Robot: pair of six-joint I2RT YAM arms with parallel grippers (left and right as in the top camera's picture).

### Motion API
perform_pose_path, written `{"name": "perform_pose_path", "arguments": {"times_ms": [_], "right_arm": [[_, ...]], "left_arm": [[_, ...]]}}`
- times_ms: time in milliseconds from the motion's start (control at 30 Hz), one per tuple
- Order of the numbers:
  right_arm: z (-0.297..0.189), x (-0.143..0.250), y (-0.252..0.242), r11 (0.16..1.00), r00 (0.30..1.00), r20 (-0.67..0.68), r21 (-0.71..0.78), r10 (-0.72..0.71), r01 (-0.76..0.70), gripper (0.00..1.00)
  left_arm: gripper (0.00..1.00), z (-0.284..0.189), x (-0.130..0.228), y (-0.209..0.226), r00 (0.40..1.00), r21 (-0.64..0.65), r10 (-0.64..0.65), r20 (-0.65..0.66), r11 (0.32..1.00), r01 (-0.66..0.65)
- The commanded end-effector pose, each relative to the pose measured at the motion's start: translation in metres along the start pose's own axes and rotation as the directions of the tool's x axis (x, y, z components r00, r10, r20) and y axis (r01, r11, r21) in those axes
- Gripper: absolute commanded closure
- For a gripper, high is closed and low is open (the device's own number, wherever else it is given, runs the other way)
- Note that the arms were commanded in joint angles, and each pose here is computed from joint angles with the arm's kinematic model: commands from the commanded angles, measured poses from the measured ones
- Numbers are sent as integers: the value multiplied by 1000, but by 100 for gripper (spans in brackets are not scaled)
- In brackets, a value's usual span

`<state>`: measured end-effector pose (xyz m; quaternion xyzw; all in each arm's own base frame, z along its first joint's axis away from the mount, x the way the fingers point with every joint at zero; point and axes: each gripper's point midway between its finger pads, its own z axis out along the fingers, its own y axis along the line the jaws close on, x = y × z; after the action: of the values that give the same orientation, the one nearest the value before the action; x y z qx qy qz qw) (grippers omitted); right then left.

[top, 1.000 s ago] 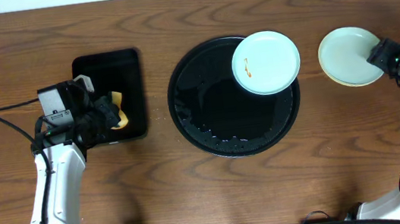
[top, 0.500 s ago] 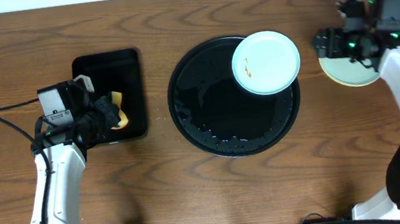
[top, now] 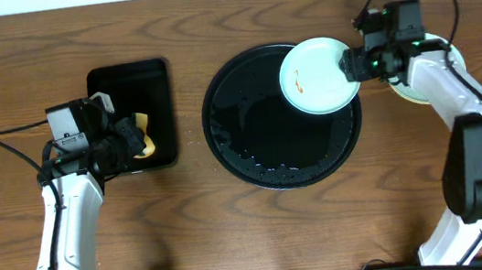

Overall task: Clean dirty plates on tray and stack at the side
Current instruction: 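Carry the blue plate with the right gripper onto the yellow plate, then grasp the remaining blue plate's rim with the right gripper and tilt it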

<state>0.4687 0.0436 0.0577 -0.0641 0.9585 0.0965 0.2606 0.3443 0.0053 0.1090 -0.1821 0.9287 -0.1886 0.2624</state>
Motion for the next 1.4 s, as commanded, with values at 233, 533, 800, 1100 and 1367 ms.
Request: {"name": "perform_pose_path", "arguments": {"times_ms": [233, 533, 800, 1100, 1367], "right_arm": [[6, 5, -20, 992, 1000, -28, 129, -12, 15, 52], [20, 18, -20, 993, 998, -69, 119, 4, 4, 69], [22, 18, -20, 990, 995, -59, 120, 82, -75, 84], [22, 24, -15, 984, 985, -77, 99, 157, -149, 99], [-2, 25, 9, 978, 975, -98, 82, 200, -192, 99]], "left_arm": [[91, 0, -1, 0, 999, 3, 41, -2, 999, -41], [91, 0, -2, 3, 999, -15, 40, 3, 999, -40], [91, 0, -2, 3, 999, -15, 40, 3, 999, -40], [91, 0, -2, 3, 999, -15, 41, 3, 999, -41], [92, 0, -5, 2, 998, -12, 67, 13, 998, -67]]}}
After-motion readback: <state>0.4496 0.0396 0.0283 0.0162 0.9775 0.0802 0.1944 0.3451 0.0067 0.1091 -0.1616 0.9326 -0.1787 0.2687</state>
